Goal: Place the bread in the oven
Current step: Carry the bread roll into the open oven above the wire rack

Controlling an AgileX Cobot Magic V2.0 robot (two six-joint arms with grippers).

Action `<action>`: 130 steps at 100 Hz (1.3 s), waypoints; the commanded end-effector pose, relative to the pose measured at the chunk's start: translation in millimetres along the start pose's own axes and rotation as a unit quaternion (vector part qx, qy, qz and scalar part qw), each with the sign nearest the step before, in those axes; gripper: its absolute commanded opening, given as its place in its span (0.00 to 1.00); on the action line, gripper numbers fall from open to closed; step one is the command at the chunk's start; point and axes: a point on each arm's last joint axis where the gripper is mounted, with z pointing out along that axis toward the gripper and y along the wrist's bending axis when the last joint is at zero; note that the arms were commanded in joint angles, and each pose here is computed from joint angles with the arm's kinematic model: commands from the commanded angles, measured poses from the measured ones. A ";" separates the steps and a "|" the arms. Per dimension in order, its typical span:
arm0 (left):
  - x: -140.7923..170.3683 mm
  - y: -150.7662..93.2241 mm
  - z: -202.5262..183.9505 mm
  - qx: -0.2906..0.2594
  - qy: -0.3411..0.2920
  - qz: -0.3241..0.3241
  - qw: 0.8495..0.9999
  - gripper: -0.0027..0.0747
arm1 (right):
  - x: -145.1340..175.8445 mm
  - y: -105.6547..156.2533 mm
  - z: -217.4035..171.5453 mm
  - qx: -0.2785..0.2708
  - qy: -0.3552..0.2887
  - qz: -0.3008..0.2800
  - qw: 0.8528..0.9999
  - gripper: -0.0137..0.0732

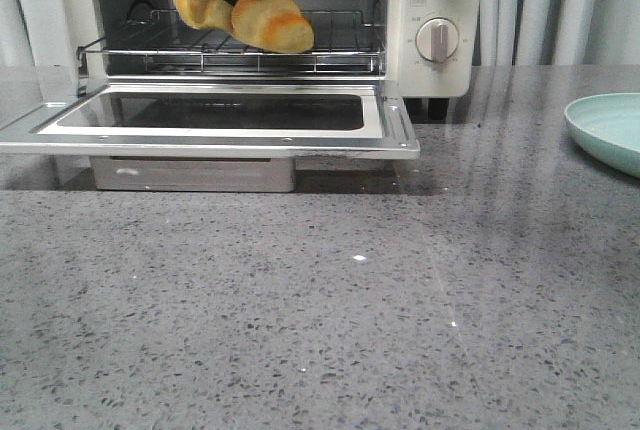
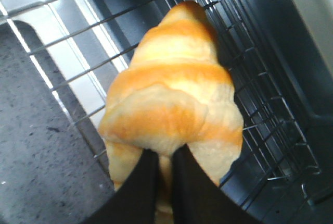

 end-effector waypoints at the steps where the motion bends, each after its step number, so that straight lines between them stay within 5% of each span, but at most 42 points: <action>1: -14.8 1.0 -2.6 -0.005 -0.042 -0.005 0.999 0.01 | -11.2 -24.4 -30.4 0.044 -0.062 0.001 0.997 0.08; 43: -14.7 1.0 -2.6 -0.005 -0.042 -0.005 0.999 0.01 | -10.6 -25.0 -17.5 0.052 -0.063 -0.005 0.997 0.10; 72: -14.6 1.0 -2.6 -0.005 -0.041 -0.005 0.999 0.01 | -11.0 -25.1 -17.5 0.052 -0.065 -0.005 0.997 0.46; 130: -14.1 1.0 -2.5 -0.005 -0.038 -0.005 0.999 0.01 | -20.6 -32.6 -37.0 0.052 -0.086 0.015 0.995 0.46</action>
